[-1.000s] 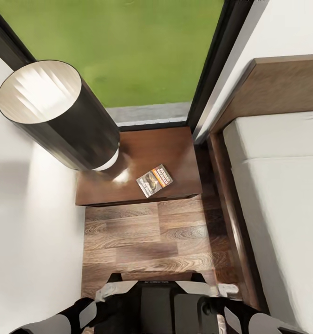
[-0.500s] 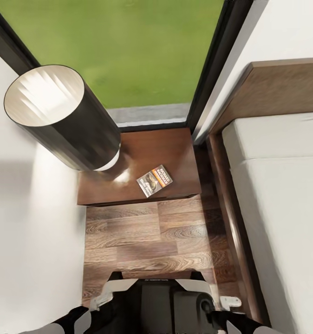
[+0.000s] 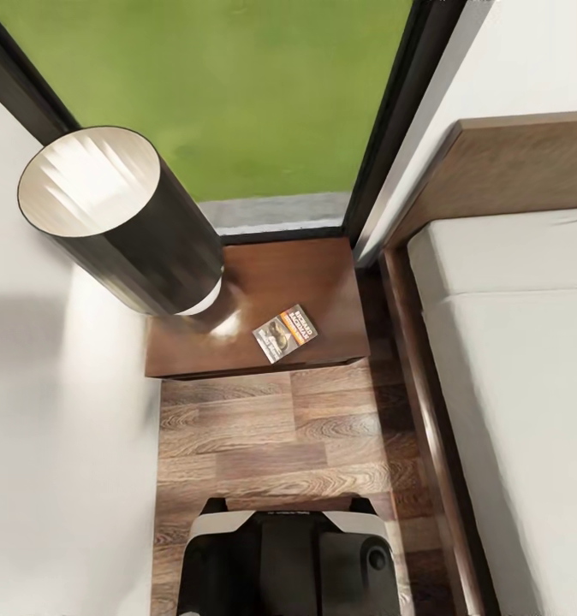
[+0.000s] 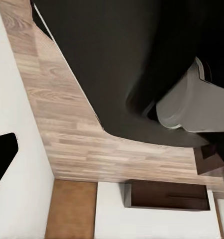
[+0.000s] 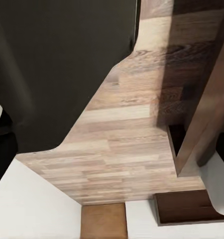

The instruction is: In the bedroom, move the book from the bed onto either nightstand, and place the two sandals side by side next to the bed.

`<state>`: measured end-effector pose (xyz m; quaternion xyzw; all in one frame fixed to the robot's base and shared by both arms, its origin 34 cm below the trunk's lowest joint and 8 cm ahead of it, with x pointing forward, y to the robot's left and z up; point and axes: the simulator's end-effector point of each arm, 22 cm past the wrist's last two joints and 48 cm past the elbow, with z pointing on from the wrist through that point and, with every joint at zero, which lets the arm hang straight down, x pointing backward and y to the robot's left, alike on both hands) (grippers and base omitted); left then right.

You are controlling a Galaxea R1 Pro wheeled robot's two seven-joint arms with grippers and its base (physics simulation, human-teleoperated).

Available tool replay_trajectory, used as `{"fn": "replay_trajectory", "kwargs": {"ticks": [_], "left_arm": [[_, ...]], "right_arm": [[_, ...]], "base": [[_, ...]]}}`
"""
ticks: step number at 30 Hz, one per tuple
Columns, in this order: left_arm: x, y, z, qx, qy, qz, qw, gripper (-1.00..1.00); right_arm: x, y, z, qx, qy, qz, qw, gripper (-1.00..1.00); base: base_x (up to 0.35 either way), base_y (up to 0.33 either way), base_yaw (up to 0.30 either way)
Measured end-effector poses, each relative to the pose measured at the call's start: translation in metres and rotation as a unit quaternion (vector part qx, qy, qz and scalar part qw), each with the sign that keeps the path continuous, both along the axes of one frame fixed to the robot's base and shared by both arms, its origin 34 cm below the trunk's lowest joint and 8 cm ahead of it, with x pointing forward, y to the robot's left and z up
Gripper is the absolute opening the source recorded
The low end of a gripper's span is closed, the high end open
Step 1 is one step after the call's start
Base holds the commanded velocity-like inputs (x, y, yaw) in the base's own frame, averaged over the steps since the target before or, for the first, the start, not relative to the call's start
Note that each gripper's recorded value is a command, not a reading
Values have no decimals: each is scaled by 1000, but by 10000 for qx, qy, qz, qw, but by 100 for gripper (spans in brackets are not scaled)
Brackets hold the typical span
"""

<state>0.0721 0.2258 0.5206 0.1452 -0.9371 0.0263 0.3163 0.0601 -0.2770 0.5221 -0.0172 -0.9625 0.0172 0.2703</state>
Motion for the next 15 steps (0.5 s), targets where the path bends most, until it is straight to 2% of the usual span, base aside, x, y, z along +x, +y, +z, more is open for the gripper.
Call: {"fn": "replay_trajectory", "kwargs": {"ticks": [7, 15], "left_arm": [[-28, 2, 21, -61, 188, -137, 9997, 100], [-42, 5, 34, -61, 306, -205, 9993, 100]], "right_arm": [[-15, 5, 14, 44, 96, 3, 9999, 100], [-19, 6, 20, 51, 110, 0, 9999, 100]], "base": [[0, 0, 0], [0, 0, 0]]}}
